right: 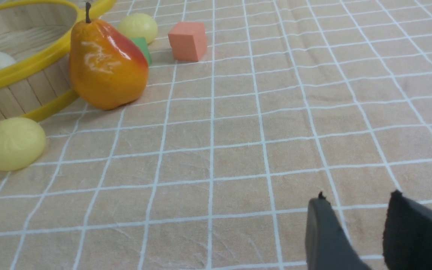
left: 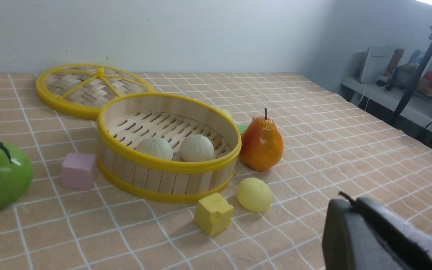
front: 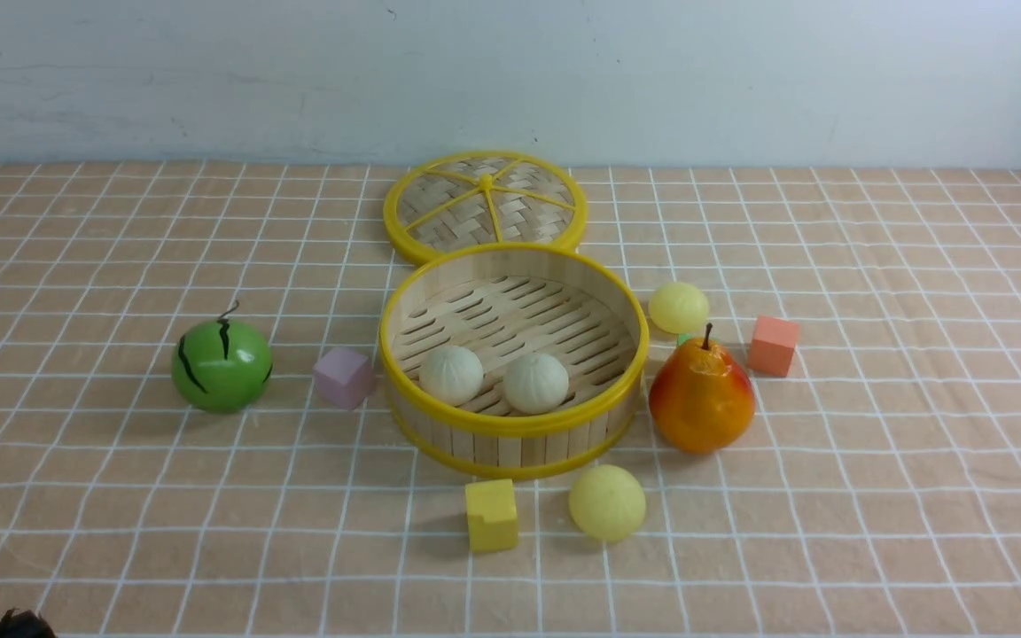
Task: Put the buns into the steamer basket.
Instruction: Use the right arm to grab a steamed stuffed bun
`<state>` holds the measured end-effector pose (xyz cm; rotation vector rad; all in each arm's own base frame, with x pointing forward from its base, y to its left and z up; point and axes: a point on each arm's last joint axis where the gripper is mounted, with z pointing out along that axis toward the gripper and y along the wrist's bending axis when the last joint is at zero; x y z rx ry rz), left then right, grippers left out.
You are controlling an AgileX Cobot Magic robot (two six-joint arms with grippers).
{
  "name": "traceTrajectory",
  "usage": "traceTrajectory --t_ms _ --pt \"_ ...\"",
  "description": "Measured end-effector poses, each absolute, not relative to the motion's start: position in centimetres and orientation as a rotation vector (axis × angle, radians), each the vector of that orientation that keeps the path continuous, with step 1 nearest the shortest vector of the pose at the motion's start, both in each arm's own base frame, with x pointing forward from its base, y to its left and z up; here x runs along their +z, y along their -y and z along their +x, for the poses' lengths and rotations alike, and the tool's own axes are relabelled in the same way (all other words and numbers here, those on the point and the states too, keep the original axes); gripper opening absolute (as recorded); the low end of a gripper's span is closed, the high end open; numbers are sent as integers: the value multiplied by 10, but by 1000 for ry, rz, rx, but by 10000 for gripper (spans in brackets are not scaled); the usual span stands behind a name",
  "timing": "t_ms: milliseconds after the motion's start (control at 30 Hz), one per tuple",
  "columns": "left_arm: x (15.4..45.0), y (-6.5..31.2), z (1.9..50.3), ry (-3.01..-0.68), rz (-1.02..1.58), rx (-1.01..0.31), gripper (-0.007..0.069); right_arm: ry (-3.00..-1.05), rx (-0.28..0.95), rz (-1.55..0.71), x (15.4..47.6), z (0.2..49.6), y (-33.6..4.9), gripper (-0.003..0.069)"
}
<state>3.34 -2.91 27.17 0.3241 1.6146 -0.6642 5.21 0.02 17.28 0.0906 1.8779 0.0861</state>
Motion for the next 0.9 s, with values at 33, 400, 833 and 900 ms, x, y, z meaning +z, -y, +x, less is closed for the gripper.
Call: traceTrajectory --t_ms 33,400,833,900 --pt "272 29 33 -1615 324 -664 -13 -1878 86 91 173 52 0 239" --pt "271 29 33 -1618 326 -664 -13 -1679 532 466 185 56 -7 239" --pt "271 29 33 -1618 326 -664 -3 -2002 560 288 274 70 -24 52" --pt "271 29 33 -1618 326 -664 -1 -2199 503 134 291 85 -29 8"
